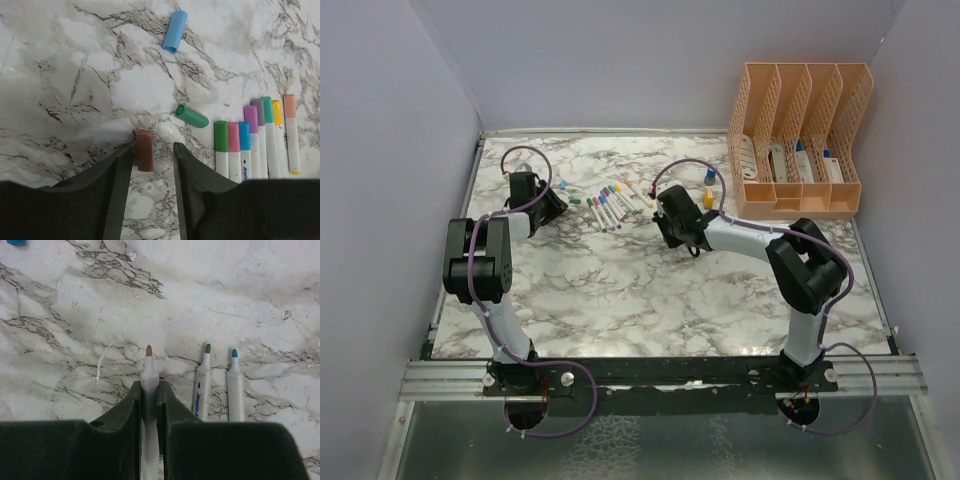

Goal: Open the pen caps

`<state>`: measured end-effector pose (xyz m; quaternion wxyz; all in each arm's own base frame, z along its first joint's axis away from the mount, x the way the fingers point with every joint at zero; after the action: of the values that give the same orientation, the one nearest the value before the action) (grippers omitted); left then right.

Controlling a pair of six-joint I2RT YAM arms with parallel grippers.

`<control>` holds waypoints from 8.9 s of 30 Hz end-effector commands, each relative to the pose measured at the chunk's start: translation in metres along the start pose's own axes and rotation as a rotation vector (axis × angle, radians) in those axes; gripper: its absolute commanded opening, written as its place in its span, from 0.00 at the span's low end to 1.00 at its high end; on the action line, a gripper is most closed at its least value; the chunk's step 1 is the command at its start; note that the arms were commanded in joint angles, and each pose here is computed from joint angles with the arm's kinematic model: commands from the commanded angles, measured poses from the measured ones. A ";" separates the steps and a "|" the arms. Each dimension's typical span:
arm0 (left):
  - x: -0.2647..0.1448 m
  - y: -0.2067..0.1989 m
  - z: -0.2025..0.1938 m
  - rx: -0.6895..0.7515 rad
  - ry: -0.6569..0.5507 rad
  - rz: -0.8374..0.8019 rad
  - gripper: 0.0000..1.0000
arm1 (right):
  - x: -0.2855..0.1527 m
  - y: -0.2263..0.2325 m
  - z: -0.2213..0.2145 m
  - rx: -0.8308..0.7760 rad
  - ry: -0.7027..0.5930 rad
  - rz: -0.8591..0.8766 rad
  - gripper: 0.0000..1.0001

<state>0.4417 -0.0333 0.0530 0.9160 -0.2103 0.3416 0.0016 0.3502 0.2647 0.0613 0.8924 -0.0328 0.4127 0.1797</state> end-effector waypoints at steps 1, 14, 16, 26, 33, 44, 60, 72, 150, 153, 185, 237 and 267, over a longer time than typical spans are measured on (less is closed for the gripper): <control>-0.002 0.004 0.006 -0.017 -0.027 -0.003 0.44 | 0.009 -0.009 0.011 -0.003 -0.024 -0.057 0.01; -0.068 -0.014 0.051 -0.031 -0.240 -0.029 0.71 | 0.011 -0.017 0.026 0.014 -0.044 -0.098 0.55; -0.080 -0.019 0.055 -0.038 -0.270 -0.050 0.77 | 0.008 -0.014 0.035 0.020 -0.064 -0.087 0.58; -0.111 -0.046 0.057 -0.069 -0.321 -0.205 0.85 | 0.028 0.003 0.095 -0.022 -0.147 -0.045 0.57; -0.124 -0.055 0.059 -0.080 -0.338 -0.258 0.85 | 0.062 0.004 0.119 -0.011 -0.138 0.019 0.54; -0.131 -0.059 0.061 -0.084 -0.353 -0.279 0.84 | 0.093 0.003 0.130 -0.021 -0.130 0.053 0.52; -0.126 -0.058 0.059 -0.089 -0.347 -0.278 0.85 | 0.113 0.009 0.115 -0.013 -0.087 0.098 0.51; -0.128 -0.059 0.061 -0.093 -0.349 -0.288 0.84 | 0.130 0.007 0.090 -0.002 -0.018 0.109 0.29; -0.051 -0.226 -0.015 -0.183 -0.091 -0.749 0.18 | -0.062 0.057 0.105 0.059 -0.257 0.429 0.01; -0.052 -0.227 -0.015 -0.183 -0.092 -0.756 0.01 | -0.061 0.057 0.106 0.060 -0.261 0.428 0.01; -0.074 -0.259 -0.021 -0.162 -0.084 -0.848 0.00 | -0.038 0.057 0.108 0.067 -0.235 0.391 0.37; -0.060 -0.115 0.021 -0.161 -0.184 -0.515 0.00 | -0.013 0.009 -0.008 0.069 -0.004 0.194 0.01; -0.013 -0.025 -0.015 -0.261 -0.090 -0.298 0.09 | -0.005 0.025 0.079 0.054 -0.144 0.180 0.57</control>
<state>0.4162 -0.0633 0.0598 0.8809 -0.3805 0.2714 -0.0741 0.3774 0.2936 0.1121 0.8923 0.0474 0.3683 0.2567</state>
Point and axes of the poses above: each gripper's point midway between its finger pads, its own x axis out along the fingers, its own y axis along the line the jaws close on, z = x × y, the point moved 3 cm from there along -x, back along the fingers, and after that the axes turned 14 degrees about x, right-handed, at the moved point
